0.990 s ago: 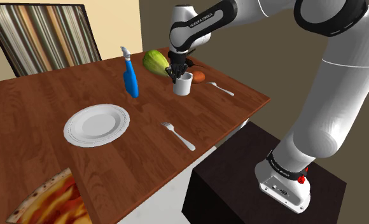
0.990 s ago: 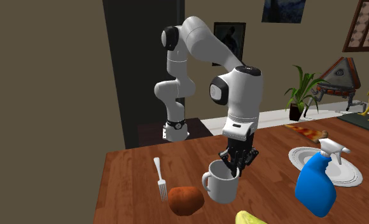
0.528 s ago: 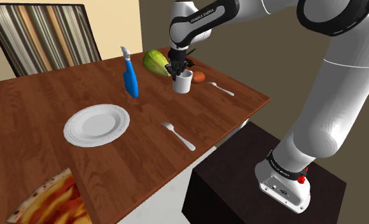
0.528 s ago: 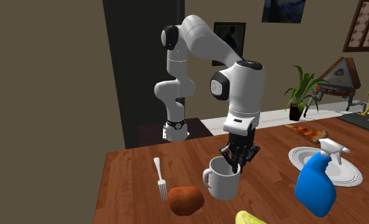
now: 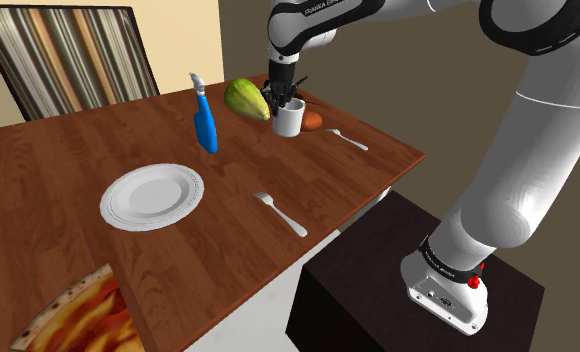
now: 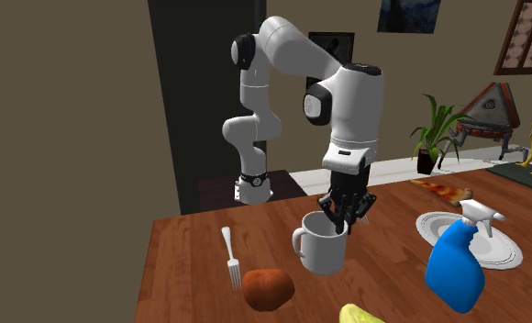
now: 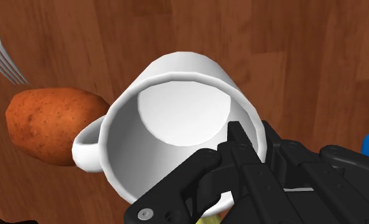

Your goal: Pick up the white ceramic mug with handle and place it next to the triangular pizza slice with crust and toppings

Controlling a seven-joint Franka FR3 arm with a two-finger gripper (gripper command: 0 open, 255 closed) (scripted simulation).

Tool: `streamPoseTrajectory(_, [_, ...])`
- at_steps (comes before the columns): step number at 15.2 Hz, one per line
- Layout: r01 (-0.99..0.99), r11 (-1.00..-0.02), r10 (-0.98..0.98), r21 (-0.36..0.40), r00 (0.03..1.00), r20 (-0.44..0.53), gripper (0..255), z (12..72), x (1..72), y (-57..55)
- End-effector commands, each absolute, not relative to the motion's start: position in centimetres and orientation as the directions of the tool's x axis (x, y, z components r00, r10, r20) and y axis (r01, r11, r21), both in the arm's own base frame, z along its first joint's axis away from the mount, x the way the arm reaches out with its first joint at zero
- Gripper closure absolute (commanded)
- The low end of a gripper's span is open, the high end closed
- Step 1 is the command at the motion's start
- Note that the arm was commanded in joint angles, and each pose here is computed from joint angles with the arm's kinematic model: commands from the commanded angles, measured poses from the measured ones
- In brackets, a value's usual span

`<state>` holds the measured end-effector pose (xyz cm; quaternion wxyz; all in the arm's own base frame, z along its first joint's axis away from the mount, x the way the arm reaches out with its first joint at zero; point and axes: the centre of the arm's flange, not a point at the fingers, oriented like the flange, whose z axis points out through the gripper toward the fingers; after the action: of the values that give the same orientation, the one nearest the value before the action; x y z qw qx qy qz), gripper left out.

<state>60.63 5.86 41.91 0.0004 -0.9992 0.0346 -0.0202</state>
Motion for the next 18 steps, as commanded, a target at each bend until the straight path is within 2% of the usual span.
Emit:
streamPoseTrajectory(1, [-0.069, -0.998, -0.069, -0.002, 0.997, 0.041, 255, 43.0, 60.7, 5.9])
streamPoseTrajectory(18, [-0.069, -0.998, -0.069, -0.002, 0.997, 0.041, 255, 52.0, 60.7, 5.9])
